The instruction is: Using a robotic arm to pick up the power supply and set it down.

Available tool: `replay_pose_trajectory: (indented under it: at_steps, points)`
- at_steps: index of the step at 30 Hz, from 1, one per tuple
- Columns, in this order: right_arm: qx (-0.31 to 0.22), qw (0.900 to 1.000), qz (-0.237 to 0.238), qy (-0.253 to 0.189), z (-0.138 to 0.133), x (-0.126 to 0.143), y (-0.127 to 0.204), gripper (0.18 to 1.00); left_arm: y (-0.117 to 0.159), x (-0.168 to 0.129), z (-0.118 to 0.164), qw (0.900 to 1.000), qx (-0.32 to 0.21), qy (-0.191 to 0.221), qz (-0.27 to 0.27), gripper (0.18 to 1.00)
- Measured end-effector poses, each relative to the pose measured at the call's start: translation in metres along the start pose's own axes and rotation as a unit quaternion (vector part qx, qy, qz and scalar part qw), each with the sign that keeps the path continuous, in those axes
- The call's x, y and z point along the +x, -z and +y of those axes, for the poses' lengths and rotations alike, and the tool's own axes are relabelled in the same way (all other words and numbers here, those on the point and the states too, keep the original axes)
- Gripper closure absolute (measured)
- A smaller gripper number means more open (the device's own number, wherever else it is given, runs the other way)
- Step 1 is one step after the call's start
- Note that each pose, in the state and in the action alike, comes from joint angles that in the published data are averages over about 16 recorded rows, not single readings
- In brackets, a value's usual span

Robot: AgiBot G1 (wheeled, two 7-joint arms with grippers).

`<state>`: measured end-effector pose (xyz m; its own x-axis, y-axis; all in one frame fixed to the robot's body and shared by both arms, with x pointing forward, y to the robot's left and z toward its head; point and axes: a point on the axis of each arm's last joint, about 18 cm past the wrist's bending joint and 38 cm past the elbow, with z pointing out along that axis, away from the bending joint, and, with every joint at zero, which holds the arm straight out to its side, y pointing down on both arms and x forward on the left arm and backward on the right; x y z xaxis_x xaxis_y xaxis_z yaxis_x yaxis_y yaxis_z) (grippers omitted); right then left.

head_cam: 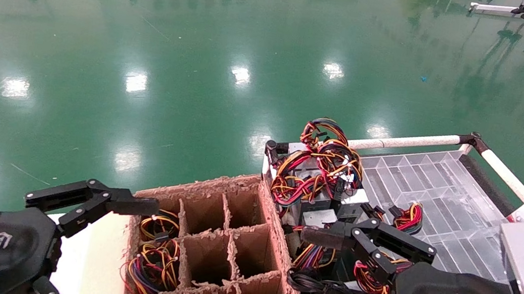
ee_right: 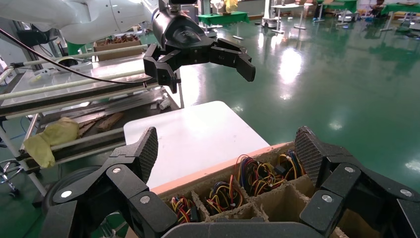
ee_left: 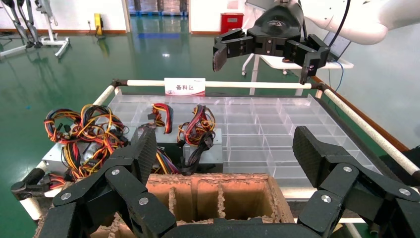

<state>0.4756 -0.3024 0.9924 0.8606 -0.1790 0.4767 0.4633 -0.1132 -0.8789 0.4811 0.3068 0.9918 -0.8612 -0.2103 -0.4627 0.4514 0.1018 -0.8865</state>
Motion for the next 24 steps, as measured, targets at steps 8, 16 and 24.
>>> replay_pose_trajectory:
  at_steps: [8, 16, 24]
  points:
    - [0.000, 1.000, 0.000, 0.000, 0.0000, 0.0000, 0.0000, 0.178, 0.0000, 0.0000, 0.0000, 1.0000, 0.000, 0.000, 0.000, 0.192]
    - [0.000, 1.000, 0.000, 0.000, 0.0000, 0.0000, 0.0000, 0.178, 0.0000, 0.0000, 0.0000, 1.0000, 0.000, 0.000, 0.000, 0.236]
    - [0.000, 1.000, 0.000, 0.000, 0.0000, 0.0000, 0.0000, 0.178, 0.0000, 0.0000, 0.0000, 1.0000, 0.000, 0.000, 0.000, 0.344]
